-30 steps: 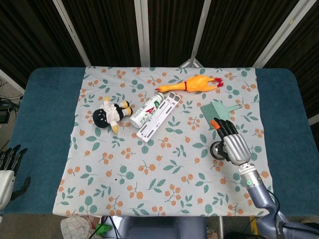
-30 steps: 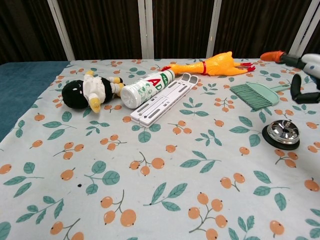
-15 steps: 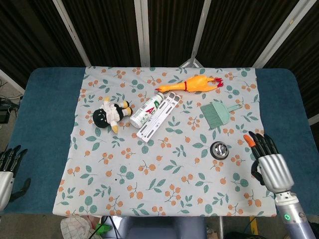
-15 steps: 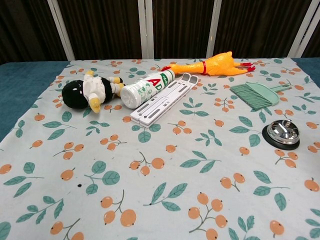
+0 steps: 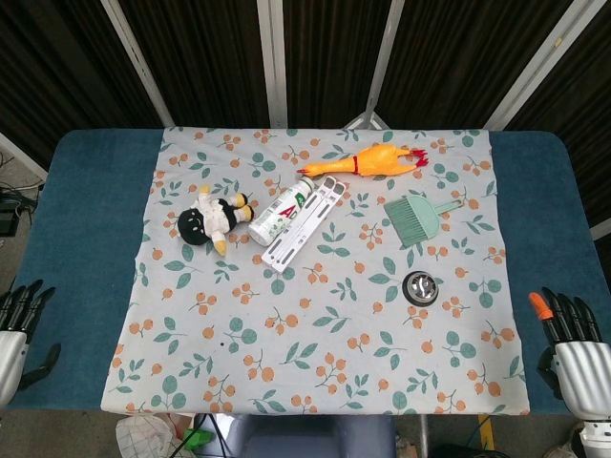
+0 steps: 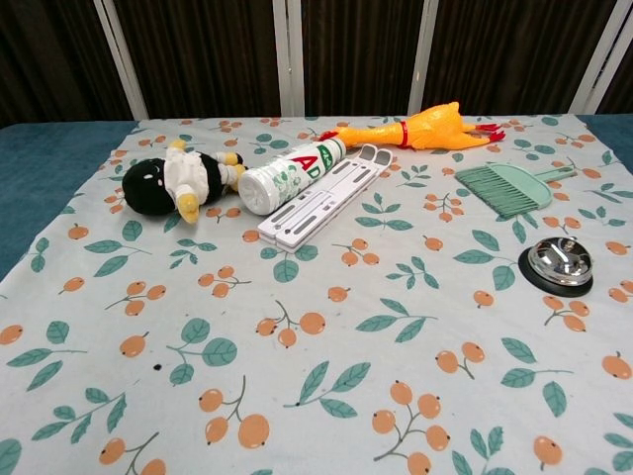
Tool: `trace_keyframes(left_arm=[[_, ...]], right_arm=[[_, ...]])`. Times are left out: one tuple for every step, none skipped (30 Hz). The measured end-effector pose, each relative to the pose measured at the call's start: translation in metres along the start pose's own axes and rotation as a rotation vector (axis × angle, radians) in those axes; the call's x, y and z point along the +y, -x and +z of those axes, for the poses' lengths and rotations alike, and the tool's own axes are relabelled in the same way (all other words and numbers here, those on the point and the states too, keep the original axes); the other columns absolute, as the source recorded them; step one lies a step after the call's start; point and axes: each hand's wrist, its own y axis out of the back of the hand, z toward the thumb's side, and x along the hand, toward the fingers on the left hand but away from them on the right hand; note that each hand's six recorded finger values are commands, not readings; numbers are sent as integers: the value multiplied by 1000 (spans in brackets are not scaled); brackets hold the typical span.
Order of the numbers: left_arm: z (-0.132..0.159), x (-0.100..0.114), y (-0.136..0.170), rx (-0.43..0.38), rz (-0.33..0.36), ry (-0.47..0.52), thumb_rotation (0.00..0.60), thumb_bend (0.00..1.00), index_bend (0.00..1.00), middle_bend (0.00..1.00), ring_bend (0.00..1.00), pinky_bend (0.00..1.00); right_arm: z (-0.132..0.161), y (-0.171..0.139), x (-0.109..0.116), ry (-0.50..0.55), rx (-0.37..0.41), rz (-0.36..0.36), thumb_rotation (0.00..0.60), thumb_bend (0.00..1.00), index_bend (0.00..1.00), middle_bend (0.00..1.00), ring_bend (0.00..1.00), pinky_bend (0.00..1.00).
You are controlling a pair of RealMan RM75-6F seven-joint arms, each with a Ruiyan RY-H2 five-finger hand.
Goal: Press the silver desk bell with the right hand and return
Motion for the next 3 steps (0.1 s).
trace_keyframes(left_arm=[[1,-1,0,-2,-2,-1,600,525,95,0,0,0],[1,-2,-1,-4,-4,-2,600,525,95,0,0,0],[2,-3,-2,-6,-6,-3,600,525,95,0,0,0]], right_arm=[[-1,1,-2,-6,1,3,600,1000,0,0,0,0],[-1,2,-4,-7,3,7,600,1000,0,0,0,0],[0,3,-6,-6,6,12,600,1000,0,0,0,0]])
